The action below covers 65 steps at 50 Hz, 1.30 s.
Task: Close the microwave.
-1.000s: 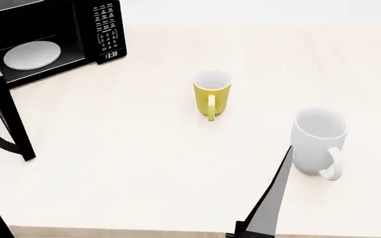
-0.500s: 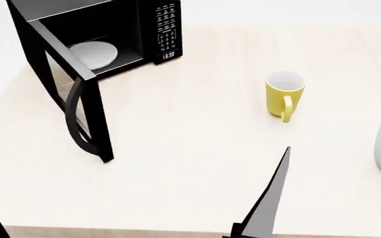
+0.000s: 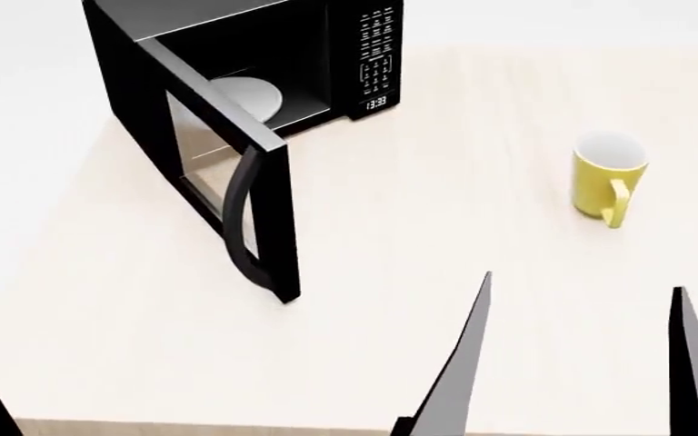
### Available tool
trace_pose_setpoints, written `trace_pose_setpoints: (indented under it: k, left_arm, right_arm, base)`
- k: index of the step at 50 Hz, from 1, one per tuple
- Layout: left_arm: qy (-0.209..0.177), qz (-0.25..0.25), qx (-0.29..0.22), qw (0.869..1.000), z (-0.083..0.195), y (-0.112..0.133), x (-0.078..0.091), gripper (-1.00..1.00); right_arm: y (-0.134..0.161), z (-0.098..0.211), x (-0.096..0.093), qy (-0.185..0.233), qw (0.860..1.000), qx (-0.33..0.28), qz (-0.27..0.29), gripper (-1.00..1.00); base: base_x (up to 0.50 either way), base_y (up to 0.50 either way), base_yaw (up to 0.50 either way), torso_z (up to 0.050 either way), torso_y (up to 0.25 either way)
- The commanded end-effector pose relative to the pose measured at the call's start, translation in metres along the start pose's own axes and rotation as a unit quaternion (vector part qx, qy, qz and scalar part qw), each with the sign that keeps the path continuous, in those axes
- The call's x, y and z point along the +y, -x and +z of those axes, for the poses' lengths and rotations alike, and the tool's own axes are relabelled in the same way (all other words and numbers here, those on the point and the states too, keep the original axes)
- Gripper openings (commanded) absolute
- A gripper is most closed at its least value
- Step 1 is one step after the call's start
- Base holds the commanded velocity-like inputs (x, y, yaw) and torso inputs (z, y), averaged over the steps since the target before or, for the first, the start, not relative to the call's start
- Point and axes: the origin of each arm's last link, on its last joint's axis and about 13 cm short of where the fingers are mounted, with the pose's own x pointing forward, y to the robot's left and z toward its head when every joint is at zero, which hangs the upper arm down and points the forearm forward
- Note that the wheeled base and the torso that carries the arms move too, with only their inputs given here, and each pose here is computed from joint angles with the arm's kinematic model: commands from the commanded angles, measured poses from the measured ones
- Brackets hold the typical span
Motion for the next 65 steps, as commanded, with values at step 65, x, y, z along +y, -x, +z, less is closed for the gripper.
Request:
trace_pose_setpoints:
  k: [65]
  left_arm:
    - [-0.069, -0.224, 0.086, 0.968, 0.043, -0.019, 0.090, 1.00]
  right_arm:
    - [0.005, 0.007, 0.009, 0.038, 0.998, -0.015, 0.046, 1.00]
  base:
    - [0.39, 0.05, 0.00, 0.000, 0.000]
